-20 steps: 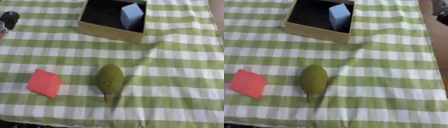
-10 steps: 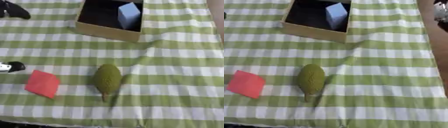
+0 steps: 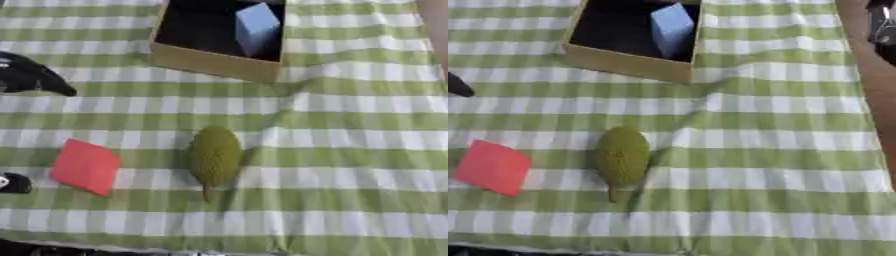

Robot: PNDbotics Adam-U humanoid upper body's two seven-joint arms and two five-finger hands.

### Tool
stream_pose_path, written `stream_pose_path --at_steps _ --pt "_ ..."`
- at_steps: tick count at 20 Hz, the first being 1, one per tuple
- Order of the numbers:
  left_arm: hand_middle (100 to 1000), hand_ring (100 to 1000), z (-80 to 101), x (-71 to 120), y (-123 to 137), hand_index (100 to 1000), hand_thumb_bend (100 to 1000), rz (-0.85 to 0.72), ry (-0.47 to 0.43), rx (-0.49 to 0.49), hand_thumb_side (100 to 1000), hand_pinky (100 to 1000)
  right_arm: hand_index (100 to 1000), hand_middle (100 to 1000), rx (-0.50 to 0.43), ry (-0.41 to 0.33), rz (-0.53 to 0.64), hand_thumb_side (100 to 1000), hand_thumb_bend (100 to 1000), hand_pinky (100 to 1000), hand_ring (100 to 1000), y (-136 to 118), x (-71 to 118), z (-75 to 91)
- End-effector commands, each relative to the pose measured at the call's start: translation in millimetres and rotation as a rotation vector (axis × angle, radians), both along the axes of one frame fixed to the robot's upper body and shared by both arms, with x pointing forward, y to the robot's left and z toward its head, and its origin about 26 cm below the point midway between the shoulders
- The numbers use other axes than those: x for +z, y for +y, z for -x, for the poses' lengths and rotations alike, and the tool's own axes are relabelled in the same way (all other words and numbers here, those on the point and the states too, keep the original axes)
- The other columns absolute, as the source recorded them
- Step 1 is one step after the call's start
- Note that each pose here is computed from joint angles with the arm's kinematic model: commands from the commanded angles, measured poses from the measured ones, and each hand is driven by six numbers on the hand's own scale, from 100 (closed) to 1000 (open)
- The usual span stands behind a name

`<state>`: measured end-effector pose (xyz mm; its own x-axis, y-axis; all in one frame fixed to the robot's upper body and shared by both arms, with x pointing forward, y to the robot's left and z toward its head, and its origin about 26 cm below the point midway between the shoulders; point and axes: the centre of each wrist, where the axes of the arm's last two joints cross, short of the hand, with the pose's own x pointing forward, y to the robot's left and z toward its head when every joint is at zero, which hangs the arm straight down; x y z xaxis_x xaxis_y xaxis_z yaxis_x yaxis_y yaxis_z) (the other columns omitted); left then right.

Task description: Pick up objects on the table and place them in the box.

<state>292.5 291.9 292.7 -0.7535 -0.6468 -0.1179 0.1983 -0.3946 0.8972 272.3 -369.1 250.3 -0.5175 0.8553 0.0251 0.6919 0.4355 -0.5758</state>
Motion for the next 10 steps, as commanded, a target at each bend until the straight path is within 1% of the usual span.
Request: stream_pose_path --at_steps 1,2,3,4,5,6,7,10 --pt "862 929 4.1 6.8 3.0 960 645 -0.082 0.026 -0.020 323 997 838 670 0.006 -0.005 0.007 317 100 890 851 1.2 6.6 2.3" --pt "862 929 4.2 6.5 3.4 961 631 -0.097 0.035 -0.029 301 996 838 670 0.006 -0.001 0.004 326 100 890 851 1.3 5.9 2.4" --pt "859 927 4.3 6.7 3.8 960 605 -0.107 0.040 -0.033 256 992 837 668 0.005 0.002 0.001 340 100 890 850 1.4 5.3 2.4" --pt "859 926 4.4 6.7 4.2 960 603 -0.113 0.042 -0.033 251 992 837 668 0.006 0.004 -0.002 342 100 890 850 1.5 5.0 2.3" --pt "859 925 4.4 6.3 4.5 961 597 -0.117 0.043 -0.026 216 988 835 664 0.008 0.006 -0.006 363 100 889 847 1.8 4.4 2.2" --pt "859 925 4.5 5.6 4.7 962 592 -0.119 0.043 -0.016 204 987 834 662 0.010 0.009 -0.009 367 100 889 846 2.2 3.8 2.0" --pt "852 921 4.4 5.1 4.4 965 569 -0.115 0.038 -0.005 163 982 832 658 0.012 0.014 -0.012 385 100 889 843 2.5 3.0 1.9" --pt "844 917 3.7 1.2 1.9 969 559 -0.086 0.030 0.034 159 976 831 656 0.017 0.023 -0.024 407 100 889 843 3.4 1.0 1.5"
